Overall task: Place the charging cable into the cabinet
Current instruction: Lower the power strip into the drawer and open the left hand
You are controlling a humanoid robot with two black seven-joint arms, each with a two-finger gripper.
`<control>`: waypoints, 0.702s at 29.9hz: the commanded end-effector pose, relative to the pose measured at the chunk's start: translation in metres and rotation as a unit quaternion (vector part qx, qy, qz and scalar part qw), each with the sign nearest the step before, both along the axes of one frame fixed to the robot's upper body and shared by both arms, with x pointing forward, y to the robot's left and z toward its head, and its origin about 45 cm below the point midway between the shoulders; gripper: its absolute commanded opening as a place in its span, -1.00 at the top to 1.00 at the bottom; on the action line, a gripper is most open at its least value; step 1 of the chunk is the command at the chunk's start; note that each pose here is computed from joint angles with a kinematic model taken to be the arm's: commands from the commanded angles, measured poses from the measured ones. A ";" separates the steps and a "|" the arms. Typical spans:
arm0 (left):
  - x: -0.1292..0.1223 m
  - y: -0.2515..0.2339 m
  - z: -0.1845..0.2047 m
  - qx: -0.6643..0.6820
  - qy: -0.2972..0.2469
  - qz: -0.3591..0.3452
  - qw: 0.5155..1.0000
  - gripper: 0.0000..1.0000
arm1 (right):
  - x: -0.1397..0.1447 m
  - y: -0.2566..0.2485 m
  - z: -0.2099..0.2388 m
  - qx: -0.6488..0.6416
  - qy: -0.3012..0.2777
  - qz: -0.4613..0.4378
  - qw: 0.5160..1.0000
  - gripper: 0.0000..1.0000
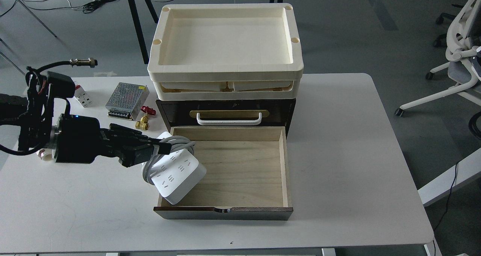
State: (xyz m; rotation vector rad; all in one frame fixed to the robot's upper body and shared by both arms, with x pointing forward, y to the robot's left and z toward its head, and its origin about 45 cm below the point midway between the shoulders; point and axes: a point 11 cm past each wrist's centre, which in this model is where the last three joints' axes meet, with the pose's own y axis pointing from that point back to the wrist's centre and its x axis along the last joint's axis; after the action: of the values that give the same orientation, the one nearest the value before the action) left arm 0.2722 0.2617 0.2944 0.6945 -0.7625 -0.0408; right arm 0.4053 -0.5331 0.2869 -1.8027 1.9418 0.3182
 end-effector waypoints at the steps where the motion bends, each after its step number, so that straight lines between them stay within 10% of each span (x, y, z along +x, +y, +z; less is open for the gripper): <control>1: 0.000 -0.031 -0.002 -0.045 0.035 -0.021 0.998 1.00 | -0.001 0.000 -0.001 -0.001 0.002 0.000 1.000 -0.99; 21: 0.056 -0.043 -0.064 -0.046 0.068 0.040 0.996 1.00 | -0.001 -0.002 -0.006 0.000 0.006 -0.006 1.000 -0.99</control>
State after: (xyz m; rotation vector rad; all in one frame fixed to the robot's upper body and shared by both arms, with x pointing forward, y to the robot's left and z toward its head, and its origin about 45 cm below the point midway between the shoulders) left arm 0.3205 0.2149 0.2381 0.6027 -0.6151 0.0043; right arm 0.4045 -0.5349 0.2812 -1.7933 1.9587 0.3260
